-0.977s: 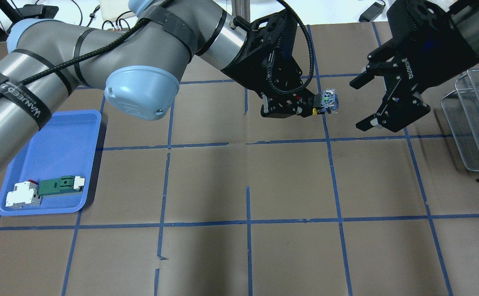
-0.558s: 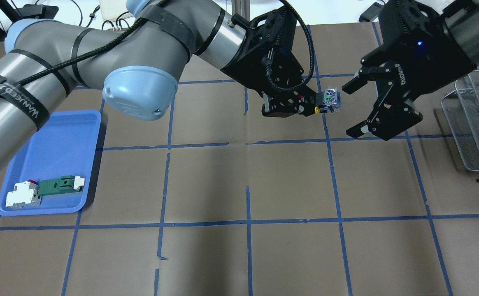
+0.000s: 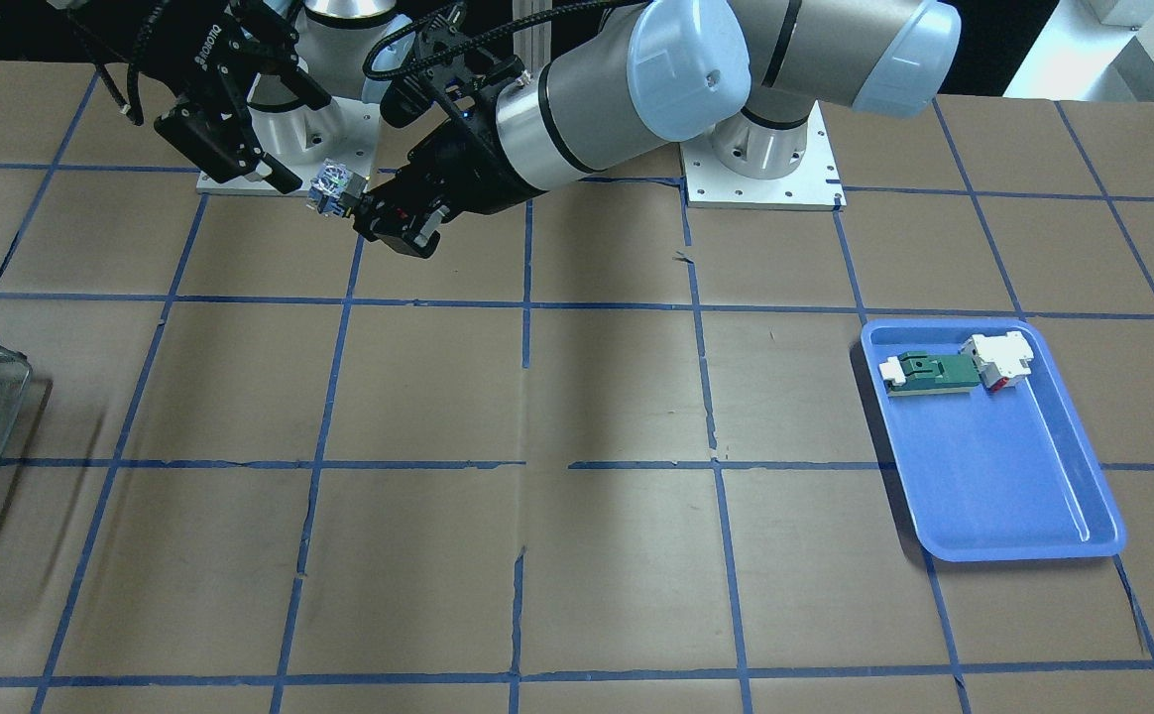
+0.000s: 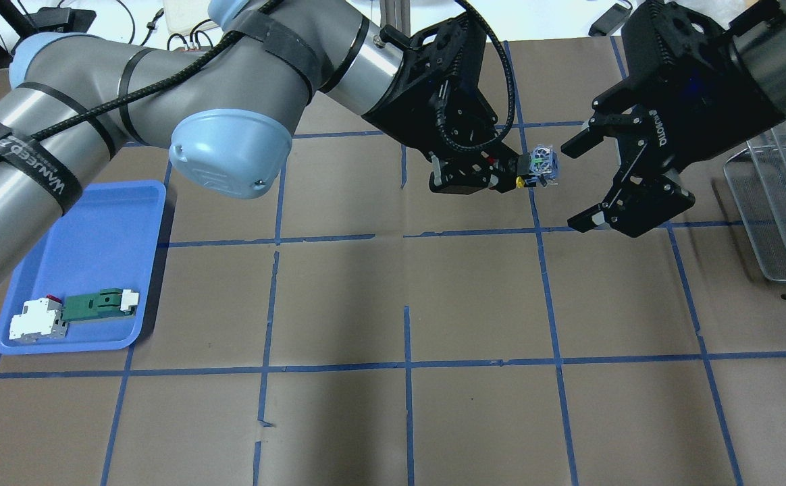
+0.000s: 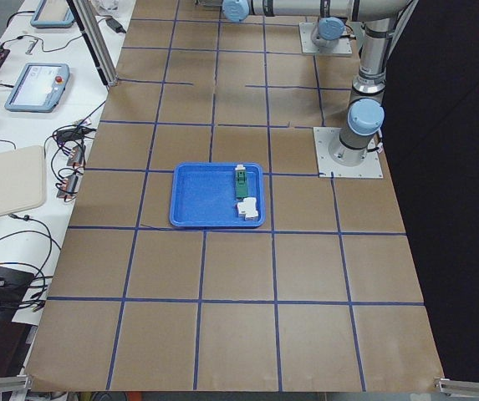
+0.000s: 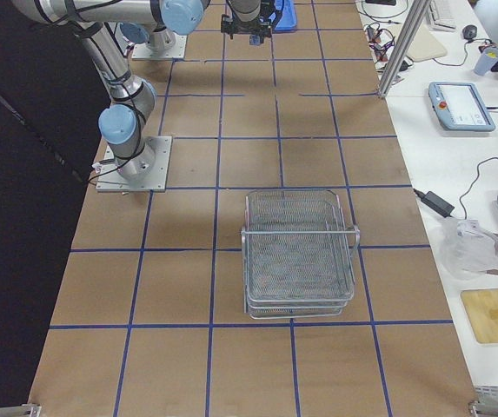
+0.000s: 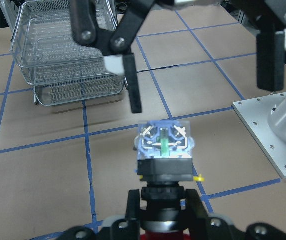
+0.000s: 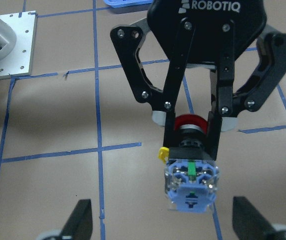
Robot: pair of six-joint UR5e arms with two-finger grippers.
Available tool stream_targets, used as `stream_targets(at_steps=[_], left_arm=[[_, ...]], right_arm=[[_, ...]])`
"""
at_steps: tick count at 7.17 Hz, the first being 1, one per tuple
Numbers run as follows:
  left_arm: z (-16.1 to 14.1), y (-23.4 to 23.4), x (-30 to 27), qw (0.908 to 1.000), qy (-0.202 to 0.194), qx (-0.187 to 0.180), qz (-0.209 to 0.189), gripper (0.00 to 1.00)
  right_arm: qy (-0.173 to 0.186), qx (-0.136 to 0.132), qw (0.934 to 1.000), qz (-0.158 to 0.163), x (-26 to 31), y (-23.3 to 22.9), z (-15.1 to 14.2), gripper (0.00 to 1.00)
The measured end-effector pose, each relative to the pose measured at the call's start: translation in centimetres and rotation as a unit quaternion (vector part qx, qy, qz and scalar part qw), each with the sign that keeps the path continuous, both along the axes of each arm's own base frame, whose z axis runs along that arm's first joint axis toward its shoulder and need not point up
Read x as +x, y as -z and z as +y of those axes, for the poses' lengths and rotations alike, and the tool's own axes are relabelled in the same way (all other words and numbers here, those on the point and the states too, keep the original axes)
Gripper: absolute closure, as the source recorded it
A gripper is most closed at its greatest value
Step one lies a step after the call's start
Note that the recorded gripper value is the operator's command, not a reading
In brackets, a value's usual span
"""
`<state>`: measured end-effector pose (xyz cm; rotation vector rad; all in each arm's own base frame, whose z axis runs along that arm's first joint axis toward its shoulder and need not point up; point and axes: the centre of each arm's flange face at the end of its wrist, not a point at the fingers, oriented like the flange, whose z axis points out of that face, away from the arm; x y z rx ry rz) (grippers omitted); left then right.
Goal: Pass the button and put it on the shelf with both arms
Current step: 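Lower the right gripper around the button's red cap and close it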
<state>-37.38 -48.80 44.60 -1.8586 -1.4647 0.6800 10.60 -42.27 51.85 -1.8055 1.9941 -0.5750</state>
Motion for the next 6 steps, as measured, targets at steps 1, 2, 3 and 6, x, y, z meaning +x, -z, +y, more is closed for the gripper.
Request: stream_targets(at_steps=[1, 2, 3, 6], left_arm=[[0.2, -0.2, -0.1, 1.0000, 0.001, 0.002, 0.006, 1.00], [0.4, -0.3, -0.2, 1.0000, 0.002, 0.004, 0.009, 1.00], [0.7, -0.5, -0.1, 0.9999, 0.003, 0.003, 0.010, 1.00], [2.4, -1.0, 0.3, 0.9999, 0.004, 0.003, 0.011, 1.00]], right_arm=[[-0.010, -0.012, 0.9999, 0.002, 0.4, -0.2, -0.1, 0.00], [-0.019, -0.017, 0.9997, 0.003, 1.0, -0.2, 0.0, 0.00], [-0.026, -0.017, 0.9995, 0.003, 1.4, 0.0, 0.1, 0.00], [-0.026, -0.014, 0.9996, 0.003, 1.7, 0.3, 0.1, 0.61]])
